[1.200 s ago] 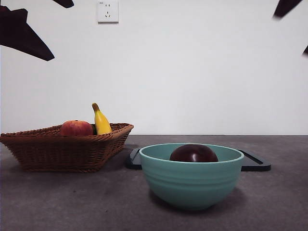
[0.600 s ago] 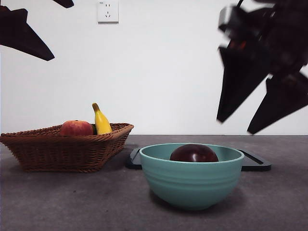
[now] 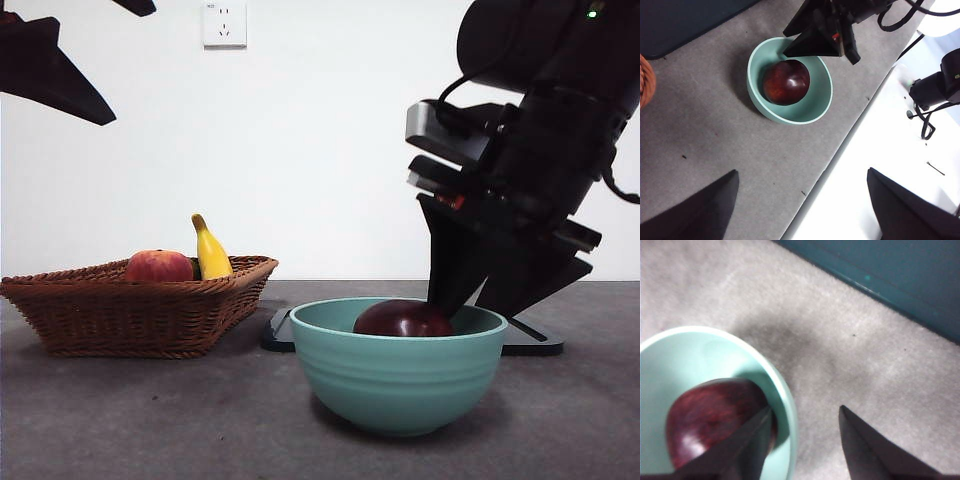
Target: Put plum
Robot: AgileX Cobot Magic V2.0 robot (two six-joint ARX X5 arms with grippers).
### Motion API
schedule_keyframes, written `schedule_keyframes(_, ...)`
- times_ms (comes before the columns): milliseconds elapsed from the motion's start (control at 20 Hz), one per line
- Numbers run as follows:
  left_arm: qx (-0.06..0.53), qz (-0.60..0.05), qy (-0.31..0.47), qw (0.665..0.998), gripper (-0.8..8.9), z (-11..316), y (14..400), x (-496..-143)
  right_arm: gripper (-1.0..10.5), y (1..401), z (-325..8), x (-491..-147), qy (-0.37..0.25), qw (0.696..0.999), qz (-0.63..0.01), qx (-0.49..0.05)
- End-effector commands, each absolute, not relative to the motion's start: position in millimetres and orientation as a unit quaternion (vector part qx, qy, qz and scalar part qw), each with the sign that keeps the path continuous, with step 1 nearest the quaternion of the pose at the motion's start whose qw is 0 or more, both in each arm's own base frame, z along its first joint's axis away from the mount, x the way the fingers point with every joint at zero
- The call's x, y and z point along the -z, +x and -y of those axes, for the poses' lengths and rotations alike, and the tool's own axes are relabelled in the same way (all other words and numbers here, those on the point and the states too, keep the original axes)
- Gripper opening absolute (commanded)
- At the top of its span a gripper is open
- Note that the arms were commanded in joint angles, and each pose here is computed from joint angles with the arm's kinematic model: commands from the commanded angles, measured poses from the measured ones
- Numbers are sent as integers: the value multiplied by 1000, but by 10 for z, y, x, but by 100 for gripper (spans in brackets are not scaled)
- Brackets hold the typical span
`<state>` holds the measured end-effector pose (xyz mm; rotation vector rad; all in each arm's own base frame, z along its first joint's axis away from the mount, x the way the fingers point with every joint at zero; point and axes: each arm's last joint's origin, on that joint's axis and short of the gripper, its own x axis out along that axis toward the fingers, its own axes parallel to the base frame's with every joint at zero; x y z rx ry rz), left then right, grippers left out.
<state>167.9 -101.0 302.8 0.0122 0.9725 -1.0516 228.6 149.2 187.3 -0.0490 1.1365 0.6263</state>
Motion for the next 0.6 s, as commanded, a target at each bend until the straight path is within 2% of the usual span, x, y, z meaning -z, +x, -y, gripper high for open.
schedule_keyframes(50,491,-434,11,755,405,1028,1695,-3056,121,2309,-1533,-1824,-21,794,-533,-291)
schedule_keyframes(300,492,-430,11,757,405,1032,1703,-3060,11,2312,-1540,-1830,-17,793,-531,-299)
schedule_keyframes(450,492,-429,11,757,405,1032,1702,-3061,11,2315,-1564,-1853,1,786,-524,-328)
schedule_keyframes(600,492,-430,11,757,406,1032,1703,-3060,11,2323,-1569,-1922,8,792,-516,-328)
